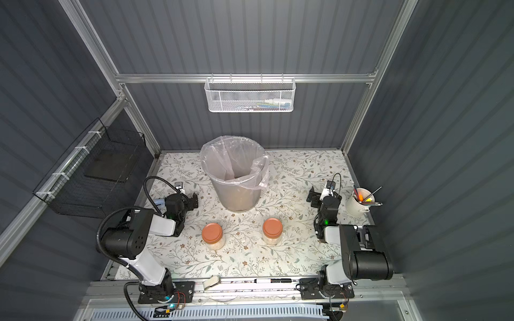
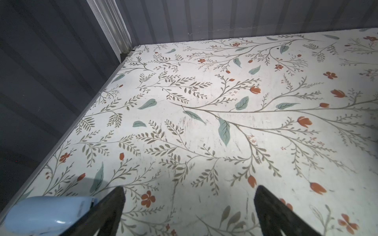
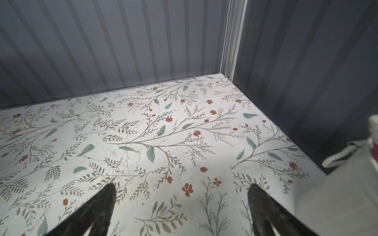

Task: Empty expired oatmeal from jars
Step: Pick up the jar from the center of the board.

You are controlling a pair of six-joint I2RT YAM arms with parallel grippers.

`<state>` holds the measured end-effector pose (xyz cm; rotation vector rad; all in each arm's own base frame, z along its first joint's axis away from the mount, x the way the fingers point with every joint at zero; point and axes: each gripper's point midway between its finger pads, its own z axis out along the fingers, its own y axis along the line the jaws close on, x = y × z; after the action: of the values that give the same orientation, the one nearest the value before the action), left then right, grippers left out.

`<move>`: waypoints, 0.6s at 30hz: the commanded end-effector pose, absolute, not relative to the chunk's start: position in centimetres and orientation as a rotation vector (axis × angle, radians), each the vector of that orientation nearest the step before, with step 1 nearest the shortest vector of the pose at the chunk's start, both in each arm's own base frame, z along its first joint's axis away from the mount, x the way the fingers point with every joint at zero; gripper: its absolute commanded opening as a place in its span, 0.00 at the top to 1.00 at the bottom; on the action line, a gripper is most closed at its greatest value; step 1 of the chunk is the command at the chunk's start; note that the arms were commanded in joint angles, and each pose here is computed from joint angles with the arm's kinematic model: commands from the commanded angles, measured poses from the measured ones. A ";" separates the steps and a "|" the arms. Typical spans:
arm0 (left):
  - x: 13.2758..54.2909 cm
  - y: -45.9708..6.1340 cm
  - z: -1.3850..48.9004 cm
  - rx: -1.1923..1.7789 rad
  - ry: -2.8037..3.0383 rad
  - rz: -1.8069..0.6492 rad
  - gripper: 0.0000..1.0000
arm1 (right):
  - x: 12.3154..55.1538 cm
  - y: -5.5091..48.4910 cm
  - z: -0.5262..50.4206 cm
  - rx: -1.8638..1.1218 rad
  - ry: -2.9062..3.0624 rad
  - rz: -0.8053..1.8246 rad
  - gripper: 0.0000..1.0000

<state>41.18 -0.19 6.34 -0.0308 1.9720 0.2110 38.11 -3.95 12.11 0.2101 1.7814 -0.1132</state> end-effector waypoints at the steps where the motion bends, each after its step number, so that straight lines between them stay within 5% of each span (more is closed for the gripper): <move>1: 41.5 -0.2 6.6 -0.044 1.963 0.196 0.00 | 38.1 -4.1 12.2 0.215 1.777 -0.111 0.01; 18: 41.5 -0.3 6.6 -0.038 1.966 0.192 0.00 | 38.2 -4.0 12.2 0.215 1.779 -0.107 0.01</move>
<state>41.19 -0.25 6.32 -0.0284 1.9727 0.2072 38.11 -3.95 12.12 0.2098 1.7811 -0.1128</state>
